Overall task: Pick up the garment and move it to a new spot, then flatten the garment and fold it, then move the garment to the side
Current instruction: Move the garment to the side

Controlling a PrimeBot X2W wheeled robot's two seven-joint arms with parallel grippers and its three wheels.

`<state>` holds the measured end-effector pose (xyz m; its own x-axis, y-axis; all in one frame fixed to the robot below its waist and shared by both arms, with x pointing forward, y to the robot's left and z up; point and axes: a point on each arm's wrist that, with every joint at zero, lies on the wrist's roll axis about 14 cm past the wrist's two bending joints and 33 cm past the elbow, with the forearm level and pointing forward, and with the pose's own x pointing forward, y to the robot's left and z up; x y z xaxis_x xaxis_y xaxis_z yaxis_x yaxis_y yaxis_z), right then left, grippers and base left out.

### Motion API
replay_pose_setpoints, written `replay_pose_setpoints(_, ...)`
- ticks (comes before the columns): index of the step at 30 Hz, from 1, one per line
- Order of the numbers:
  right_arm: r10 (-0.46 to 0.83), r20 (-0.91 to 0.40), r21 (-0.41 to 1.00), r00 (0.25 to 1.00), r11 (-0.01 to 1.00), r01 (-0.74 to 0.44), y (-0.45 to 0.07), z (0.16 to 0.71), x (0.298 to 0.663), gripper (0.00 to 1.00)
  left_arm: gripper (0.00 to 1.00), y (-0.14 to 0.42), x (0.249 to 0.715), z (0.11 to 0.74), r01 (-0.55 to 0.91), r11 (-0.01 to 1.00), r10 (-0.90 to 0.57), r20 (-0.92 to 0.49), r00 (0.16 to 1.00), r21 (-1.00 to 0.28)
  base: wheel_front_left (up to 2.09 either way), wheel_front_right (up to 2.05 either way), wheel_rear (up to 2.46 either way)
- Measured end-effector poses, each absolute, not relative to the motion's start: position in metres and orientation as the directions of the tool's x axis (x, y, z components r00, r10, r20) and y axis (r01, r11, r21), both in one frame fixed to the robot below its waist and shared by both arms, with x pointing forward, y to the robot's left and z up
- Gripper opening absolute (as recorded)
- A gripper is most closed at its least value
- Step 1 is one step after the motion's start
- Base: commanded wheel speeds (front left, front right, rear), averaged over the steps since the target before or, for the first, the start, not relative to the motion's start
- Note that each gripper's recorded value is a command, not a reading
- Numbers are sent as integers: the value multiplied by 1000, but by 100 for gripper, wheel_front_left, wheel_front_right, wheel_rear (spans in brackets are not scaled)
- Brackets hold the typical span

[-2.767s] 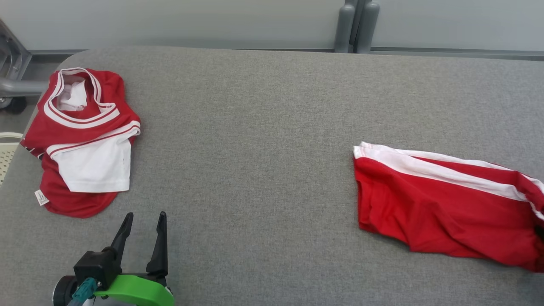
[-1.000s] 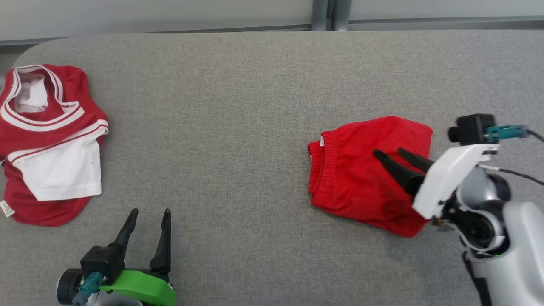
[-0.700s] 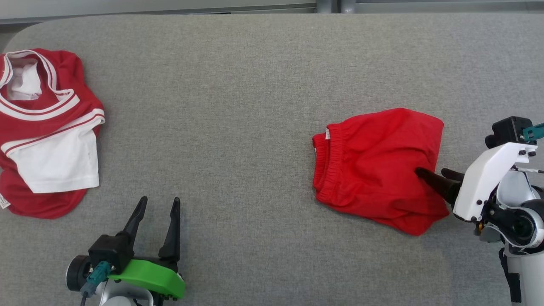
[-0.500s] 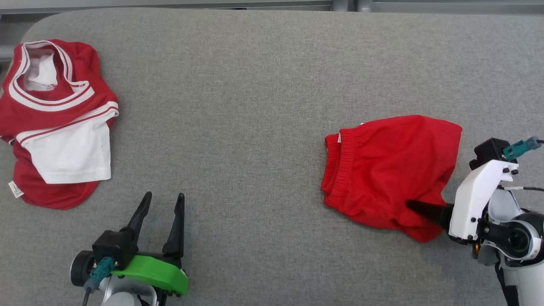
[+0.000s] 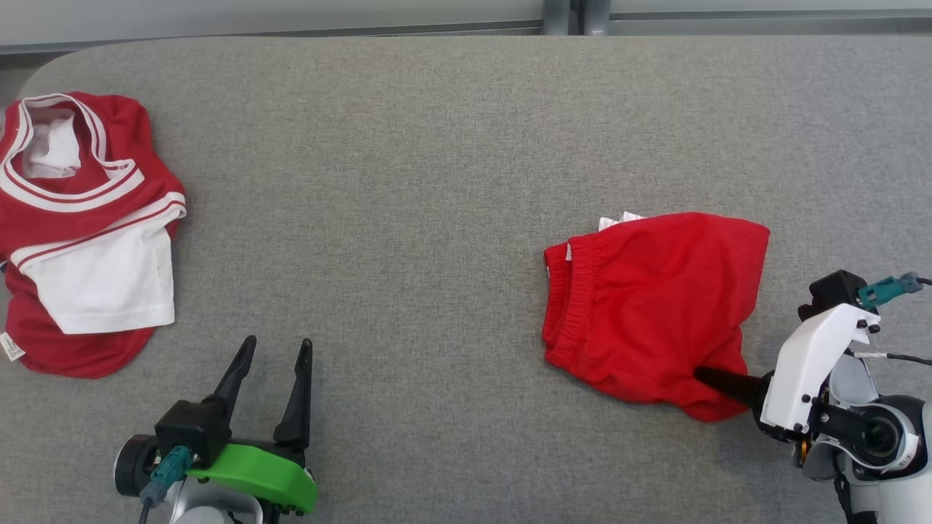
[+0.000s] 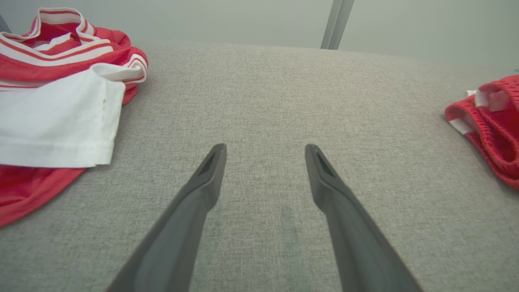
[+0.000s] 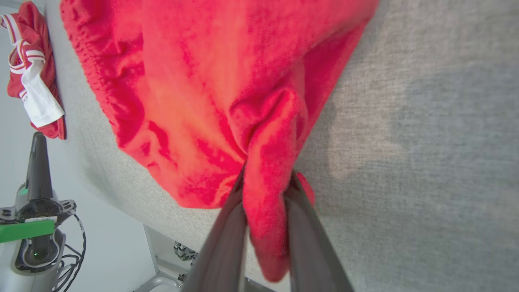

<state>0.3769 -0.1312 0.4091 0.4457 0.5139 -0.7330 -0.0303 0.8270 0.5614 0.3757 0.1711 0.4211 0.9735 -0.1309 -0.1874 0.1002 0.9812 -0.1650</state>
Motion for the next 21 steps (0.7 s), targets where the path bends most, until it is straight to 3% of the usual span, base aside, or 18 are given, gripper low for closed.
replay_pose_setpoints(1, 510, -733, 560, 450, 828, -26, -131, 408, 378, 84, 100, 170, 376, 421, 103, 981, -133, -188, 973, -166, 0, 0, 0)
replay_pose_setpoints(2, 508, -733, 560, 451, 828, -23, -130, 406, 378, 100, 100, 170, 376, 420, 104, 981, -135, -189, 973, -166, 0, 0, 0)
replay_pose_setpoints(9, 520, -704, 578, 483, 815, -35, -116, 403, 391, 100, 100, 169, 377, 419, 106, 980, -138, -193, 972, -168, 0, 0, 0)
replay_pose_setpoints(10, 525, -699, 580, 485, 813, -45, -112, 403, 393, 56, 100, 169, 377, 419, 105, 980, -137, -193, 972, -168, 0, 0, 0)
replay_pose_setpoints(11, 528, -694, 581, 490, 812, -54, -109, 404, 394, 22, 100, 169, 376, 419, 104, 980, -137, -193, 972, -168, 0, 0, 0)
replay_pose_setpoints(12, 530, -688, 583, 495, 811, -58, -108, 404, 396, 0, 100, 170, 376, 419, 103, 980, -135, -193, 972, -168, 0, 0, 0)
replay_pose_setpoints(21, 541, -650, 595, 533, 799, -85, -114, 419, 408, 0, 100, 172, 377, 422, 97, 981, -128, -183, 975, -168, 0, 0, 0)
